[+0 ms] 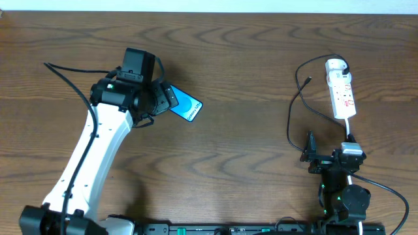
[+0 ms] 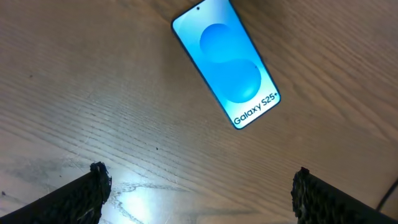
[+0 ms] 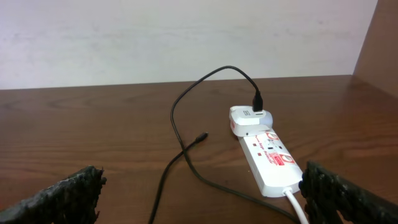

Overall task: Plug charger to phone and switch on socket
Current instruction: 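Move the left gripper forward over the blue-screen phone, then lower the left gripper onto the phone's top edge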

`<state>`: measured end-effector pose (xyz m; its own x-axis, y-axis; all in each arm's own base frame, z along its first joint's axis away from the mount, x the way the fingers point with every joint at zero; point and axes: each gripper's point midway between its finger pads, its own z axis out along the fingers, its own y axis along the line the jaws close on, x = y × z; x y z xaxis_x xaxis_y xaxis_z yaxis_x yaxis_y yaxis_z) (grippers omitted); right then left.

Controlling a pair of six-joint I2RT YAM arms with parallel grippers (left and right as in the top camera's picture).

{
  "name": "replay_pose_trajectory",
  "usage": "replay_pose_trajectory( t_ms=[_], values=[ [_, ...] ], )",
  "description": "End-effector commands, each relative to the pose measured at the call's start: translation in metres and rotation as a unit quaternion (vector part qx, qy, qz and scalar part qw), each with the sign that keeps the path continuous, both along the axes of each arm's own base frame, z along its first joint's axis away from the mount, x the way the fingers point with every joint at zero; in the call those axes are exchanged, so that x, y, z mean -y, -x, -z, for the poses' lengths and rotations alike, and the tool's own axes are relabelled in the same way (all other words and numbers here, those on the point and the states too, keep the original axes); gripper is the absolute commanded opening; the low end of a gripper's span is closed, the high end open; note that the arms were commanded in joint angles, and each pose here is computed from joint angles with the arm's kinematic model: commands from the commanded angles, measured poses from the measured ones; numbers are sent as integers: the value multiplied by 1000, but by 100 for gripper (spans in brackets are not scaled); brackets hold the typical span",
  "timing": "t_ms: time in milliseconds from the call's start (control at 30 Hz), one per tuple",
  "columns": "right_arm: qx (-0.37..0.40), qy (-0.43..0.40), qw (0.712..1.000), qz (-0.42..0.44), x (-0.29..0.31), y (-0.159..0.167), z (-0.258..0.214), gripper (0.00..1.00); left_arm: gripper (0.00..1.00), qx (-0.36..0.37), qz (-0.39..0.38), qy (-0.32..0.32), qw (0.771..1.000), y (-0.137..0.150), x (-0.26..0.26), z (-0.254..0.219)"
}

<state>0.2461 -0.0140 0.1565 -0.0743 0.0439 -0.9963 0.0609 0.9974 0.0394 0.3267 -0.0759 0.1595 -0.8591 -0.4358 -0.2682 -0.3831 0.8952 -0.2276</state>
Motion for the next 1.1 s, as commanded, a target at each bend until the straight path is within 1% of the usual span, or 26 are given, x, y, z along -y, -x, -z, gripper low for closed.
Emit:
replay_pose_trajectory(
  t_ms=[0, 300, 400, 500, 567, 633, 733, 833, 900, 933, 1067],
  values=[
    [-2, 6, 1000, 0, 0, 0, 1, 99, 95, 6, -13, -4, 1000, -5, -2, -3],
    [-2, 6, 1000, 0, 0, 0, 1, 99, 95, 21, -39, 10, 999, -13, 0, -9],
    [-2, 6, 1000, 0, 0, 0, 1, 99, 95, 38, -39, 14, 998, -21, 2, -22],
    [-2, 6, 1000, 0, 0, 0, 1, 99, 95, 74, -56, 9, 996, -35, -2, -47],
    [-2, 6, 1000, 0, 0, 0, 1, 99, 95, 75, -57, 7, 995, -43, -2, -51],
    [-2, 6, 1000, 0, 0, 0, 1, 99, 95, 62, -54, 1, 997, -49, -1, -44],
    [-2, 6, 1000, 0, 0, 0, 1, 99, 95, 18, -54, -11, 998, -53, 0, -20],
    [-2, 6, 1000, 0, 0, 0, 1, 99, 95, -43, -53, -28, 997, -47, -2, 14],
    [-2, 6, 1000, 0, 0, 0, 1, 99, 95, -71, -53, -38, 995, -42, -3, 27],
    [-2, 6, 1000, 0, 0, 0, 1, 99, 95, -81, -53, -40, 995, -39, -4, 31],
    [-2, 6, 1000, 0, 0, 0, 1, 99, 95, -81, -53, -40, 995, -39, -4, 31]
  ],
)
